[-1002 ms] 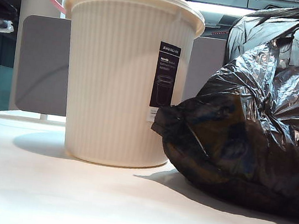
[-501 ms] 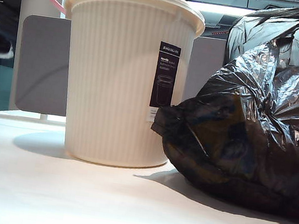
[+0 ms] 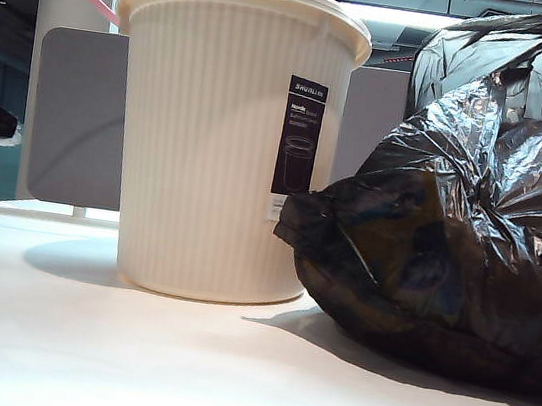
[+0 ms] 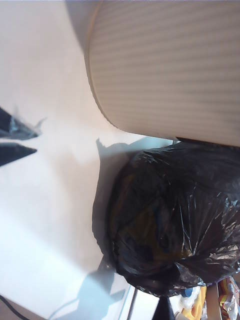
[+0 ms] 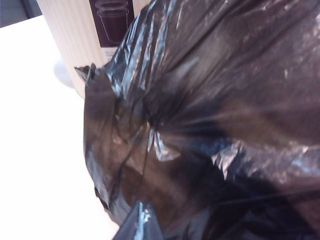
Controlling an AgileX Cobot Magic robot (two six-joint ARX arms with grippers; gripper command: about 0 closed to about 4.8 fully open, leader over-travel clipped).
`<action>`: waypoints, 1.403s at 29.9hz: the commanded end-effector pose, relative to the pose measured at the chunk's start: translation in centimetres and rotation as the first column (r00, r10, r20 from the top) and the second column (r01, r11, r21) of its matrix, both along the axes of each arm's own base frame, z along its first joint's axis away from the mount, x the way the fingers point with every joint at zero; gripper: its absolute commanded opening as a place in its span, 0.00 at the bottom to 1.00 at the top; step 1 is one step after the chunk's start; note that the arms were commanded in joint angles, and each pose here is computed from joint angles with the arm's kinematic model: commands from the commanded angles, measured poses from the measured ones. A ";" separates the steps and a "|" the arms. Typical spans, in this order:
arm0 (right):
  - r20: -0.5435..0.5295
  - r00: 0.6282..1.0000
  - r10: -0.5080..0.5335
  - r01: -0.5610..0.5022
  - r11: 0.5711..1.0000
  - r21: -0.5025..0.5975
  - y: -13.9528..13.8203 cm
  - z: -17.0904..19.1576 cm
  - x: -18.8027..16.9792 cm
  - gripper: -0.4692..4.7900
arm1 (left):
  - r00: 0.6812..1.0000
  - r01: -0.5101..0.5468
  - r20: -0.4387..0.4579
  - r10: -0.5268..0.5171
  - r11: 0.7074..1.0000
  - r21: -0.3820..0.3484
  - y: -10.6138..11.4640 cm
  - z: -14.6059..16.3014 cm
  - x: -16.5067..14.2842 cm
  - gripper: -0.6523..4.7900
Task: Open the ring lid of the trash can, pull out the black garbage bag inside, and place it on the table.
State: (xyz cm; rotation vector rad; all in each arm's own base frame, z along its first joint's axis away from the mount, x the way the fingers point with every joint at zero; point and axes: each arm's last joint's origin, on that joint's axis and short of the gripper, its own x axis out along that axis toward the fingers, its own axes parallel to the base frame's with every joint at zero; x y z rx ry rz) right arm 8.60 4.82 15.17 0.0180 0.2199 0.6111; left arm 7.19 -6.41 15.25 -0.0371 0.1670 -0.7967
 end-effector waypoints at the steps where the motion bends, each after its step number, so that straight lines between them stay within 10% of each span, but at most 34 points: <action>1: -0.004 1.000 0.001 -0.001 1.000 -0.010 0.0 -0.3 0.0 0.09 | 1.000 -0.001 0.015 0.001 1.000 -0.008 0.0 0.2 0.0 0.16; 8: -0.022 1.000 -0.002 0.001 1.000 -0.025 0.0 -0.7 0.0 0.09 | 0.983 -0.185 0.021 0.185 0.983 0.008 0.4 0.1 0.4 0.16; 13: -0.028 1.000 0.000 -0.001 1.000 -0.017 0.0 -0.6 0.0 0.09 | 1.000 0.007 -0.014 -0.007 1.000 -0.016 0.0 0.0 0.0 0.11; 30: -0.028 1.000 -0.002 0.001 1.000 -0.011 0.0 -0.6 0.0 0.09 | 0.999 -0.024 -0.045 0.024 1.000 -0.002 0.1 -0.3 0.0 0.11; 35: -0.022 1.000 -0.017 0.017 1.000 -0.006 -0.2 -0.5 0.1 0.09 | 0.983 -0.179 -0.046 0.179 0.984 -0.005 1.4 -0.3 1.0 0.11; 42: 0.014 0.967 -0.255 0.255 0.967 0.012 -2.4 -0.2 0.7 0.09 | 0.886 -0.462 -0.046 0.461 0.887 -0.005 4.0 -0.3 2.1 0.11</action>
